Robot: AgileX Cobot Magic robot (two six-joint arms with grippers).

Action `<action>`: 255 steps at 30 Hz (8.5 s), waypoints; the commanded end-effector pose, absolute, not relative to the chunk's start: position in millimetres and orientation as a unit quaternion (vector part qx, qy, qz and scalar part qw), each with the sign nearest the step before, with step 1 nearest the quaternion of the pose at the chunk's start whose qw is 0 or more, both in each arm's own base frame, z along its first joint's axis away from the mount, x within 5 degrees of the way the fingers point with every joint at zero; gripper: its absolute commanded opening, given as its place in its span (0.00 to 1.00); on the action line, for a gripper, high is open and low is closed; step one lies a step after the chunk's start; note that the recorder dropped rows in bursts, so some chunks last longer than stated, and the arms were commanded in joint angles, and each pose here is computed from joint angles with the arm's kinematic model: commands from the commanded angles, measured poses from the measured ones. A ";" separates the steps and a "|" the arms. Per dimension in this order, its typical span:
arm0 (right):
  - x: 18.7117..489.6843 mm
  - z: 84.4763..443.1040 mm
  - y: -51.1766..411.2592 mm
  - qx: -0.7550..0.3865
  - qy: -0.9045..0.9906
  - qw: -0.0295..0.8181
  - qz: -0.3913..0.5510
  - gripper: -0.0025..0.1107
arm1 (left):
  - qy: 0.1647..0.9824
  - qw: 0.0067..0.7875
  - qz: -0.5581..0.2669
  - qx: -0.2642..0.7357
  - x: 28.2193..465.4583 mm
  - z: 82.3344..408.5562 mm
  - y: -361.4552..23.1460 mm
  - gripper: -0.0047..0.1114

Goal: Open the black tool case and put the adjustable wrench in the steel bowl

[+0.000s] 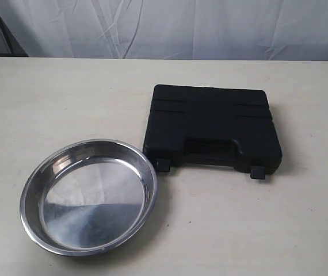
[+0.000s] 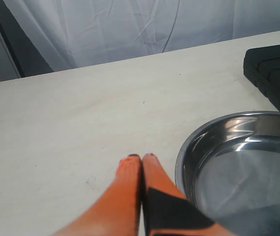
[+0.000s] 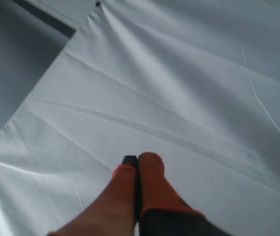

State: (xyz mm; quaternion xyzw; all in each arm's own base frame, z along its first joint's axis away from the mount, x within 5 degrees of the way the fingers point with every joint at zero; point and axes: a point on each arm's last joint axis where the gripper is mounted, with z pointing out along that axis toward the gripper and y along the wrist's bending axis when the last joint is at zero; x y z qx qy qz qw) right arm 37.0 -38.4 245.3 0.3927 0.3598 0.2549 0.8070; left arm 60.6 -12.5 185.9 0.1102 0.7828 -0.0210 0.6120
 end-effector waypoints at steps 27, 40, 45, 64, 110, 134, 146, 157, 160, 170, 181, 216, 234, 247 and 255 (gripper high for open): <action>38.8 296.7 -9.1 0.192 0.466 0.840 0.202 0.01 | 0.778 0.618 -0.024 0.108 60.6 186.8 -12.6 0.04; 232.1 330.1 -6.9 -0.061 0.923 0.375 -0.057 0.01 | 0.775 0.618 -0.039 0.127 59.9 186.8 -15.5 0.04; 294.3 307.0 54.6 -0.173 0.959 0.218 0.052 0.01 | 0.775 0.618 -0.040 0.128 59.8 186.8 -15.6 0.04; 302.6 195.7 192.8 -0.467 0.879 0.082 0.042 0.47 | 0.775 0.618 -0.040 0.128 59.8 186.8 -15.6 0.04; 311.5 208.5 187.5 -0.446 0.884 0.142 -0.002 0.01 | 0.775 0.618 -0.040 0.128 59.8 186.8 -15.6 0.04; 313.9 182.3 188.2 -0.426 0.900 0.092 -0.007 0.20 | 0.775 0.618 -0.040 0.128 59.8 186.8 -15.6 0.04; 321.8 134.7 193.4 -0.428 0.902 0.054 -0.009 0.42 | 0.775 0.618 -0.040 0.128 59.8 186.8 -15.6 0.04; 320.1 138.5 192.5 -0.427 0.903 0.050 -0.009 0.01 | 0.775 0.618 -0.040 0.128 59.8 186.8 -15.6 0.04; 319.2 147.5 192.6 -0.424 0.904 0.060 -0.005 0.01 | 0.775 0.618 -0.040 0.128 59.8 186.8 -15.6 0.04; 313.3 182.8 189.8 -0.420 0.903 0.090 0.003 0.01 | 0.775 0.618 -0.040 0.128 59.8 186.8 -15.6 0.04; 300.8 256.2 173.1 -0.420 0.885 0.197 -0.030 0.01 | 0.775 0.618 -0.040 0.128 59.8 186.8 -15.6 0.04; 360.4 274.9 92.1 -0.261 0.856 0.329 -0.300 0.01 | 0.775 0.618 -0.040 0.128 59.8 186.8 -15.6 0.04; 365.8 270.2 55.8 -0.188 0.890 0.308 -0.279 0.02 | 0.775 0.618 -0.040 0.128 59.8 186.8 -15.6 0.04; 364.1 277.4 47.3 -0.172 0.877 0.305 -0.328 0.46 | 0.775 0.618 -0.040 0.128 59.8 186.8 -15.6 0.04; 363.3 280.1 45.5 -0.172 0.873 0.304 -0.339 0.46 | 0.775 0.618 -0.040 0.128 59.8 186.8 -15.6 0.04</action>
